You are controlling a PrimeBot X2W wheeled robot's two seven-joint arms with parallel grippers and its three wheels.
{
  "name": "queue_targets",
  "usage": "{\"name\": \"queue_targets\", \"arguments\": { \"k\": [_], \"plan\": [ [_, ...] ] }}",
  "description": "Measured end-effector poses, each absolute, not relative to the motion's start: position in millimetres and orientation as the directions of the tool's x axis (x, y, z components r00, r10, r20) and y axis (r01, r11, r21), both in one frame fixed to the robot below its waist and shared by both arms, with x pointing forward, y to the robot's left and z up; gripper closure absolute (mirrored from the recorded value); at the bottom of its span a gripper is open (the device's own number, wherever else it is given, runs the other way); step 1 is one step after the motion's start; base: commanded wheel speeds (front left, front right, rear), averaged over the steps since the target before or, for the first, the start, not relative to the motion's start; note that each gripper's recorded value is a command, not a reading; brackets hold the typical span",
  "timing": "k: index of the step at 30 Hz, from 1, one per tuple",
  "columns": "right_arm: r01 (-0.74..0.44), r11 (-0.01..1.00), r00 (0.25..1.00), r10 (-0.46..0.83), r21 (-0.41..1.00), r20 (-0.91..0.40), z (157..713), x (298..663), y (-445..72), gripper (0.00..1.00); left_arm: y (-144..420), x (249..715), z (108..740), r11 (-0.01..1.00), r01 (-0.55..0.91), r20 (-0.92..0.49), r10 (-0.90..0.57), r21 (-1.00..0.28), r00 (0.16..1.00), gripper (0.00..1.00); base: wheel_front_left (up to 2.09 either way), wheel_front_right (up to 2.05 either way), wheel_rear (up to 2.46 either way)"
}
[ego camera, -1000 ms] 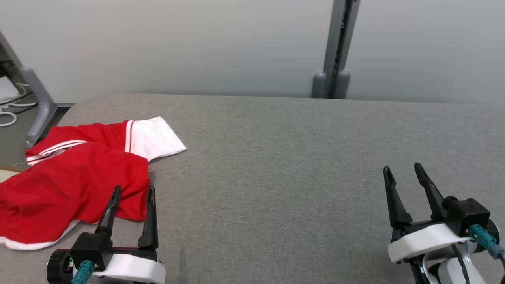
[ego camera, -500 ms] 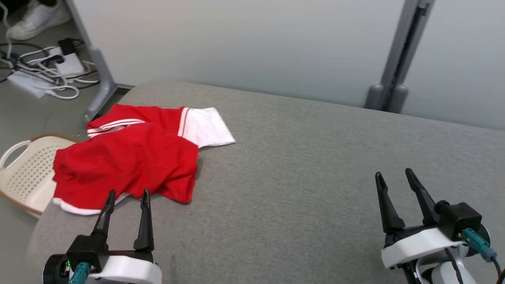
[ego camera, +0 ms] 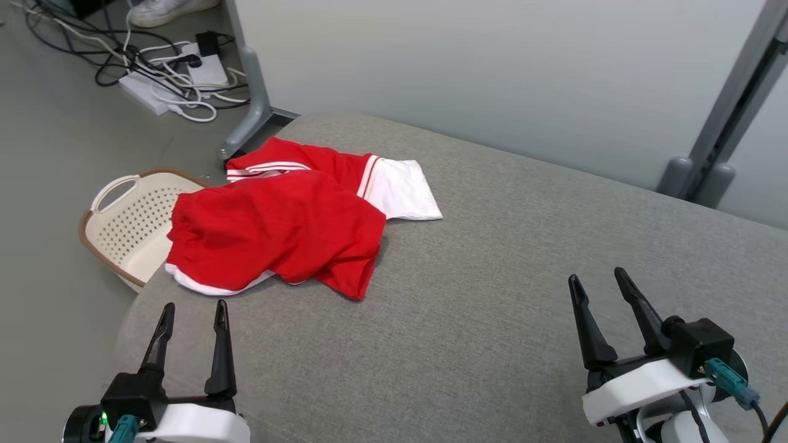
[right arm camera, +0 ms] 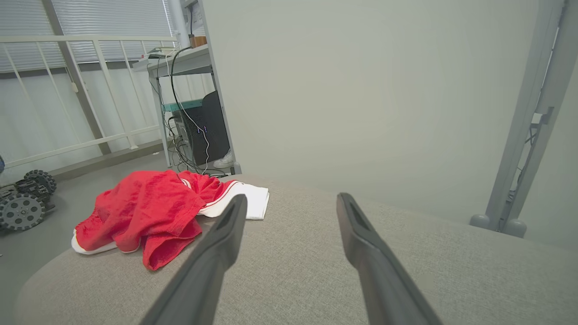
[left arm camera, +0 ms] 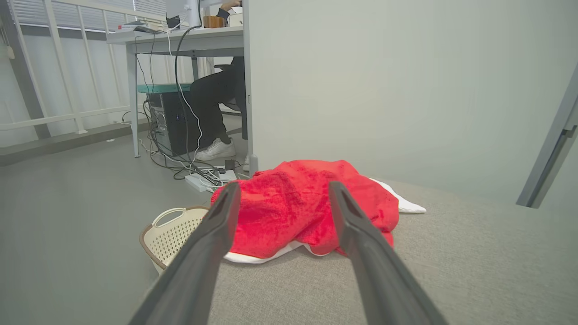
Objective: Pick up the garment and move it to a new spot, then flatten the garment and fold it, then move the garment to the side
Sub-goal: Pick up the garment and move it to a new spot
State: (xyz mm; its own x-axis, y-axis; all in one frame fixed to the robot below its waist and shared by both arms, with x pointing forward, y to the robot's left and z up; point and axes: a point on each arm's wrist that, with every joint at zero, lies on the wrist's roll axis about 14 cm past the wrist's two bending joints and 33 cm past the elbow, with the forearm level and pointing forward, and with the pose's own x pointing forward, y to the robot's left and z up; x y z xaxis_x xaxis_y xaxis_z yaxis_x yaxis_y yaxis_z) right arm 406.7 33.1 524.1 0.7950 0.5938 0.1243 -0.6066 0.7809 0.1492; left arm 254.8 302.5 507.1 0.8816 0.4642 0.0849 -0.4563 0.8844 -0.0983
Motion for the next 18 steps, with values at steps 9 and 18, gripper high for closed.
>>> {"name": "queue_targets", "arguments": {
  "k": [9, 18],
  "plan": [
    [-0.648, 0.746, 0.761, 0.637, 0.154, 0.118, 522, 401, 51, 0.00, 313, 240, 504, 0.859, -0.501, 0.069, 0.509, -0.103, 0.858, 0.00, 0.00, 0.00, 0.00],
    [-0.652, 0.741, 0.758, 0.642, 0.160, 0.113, 520, 400, 52, 0.00, 314, 242, 506, 0.862, -0.499, 0.068, 0.505, -0.092, 0.860, 0.00, 0.00, 0.00, 0.00]
  ]
}}
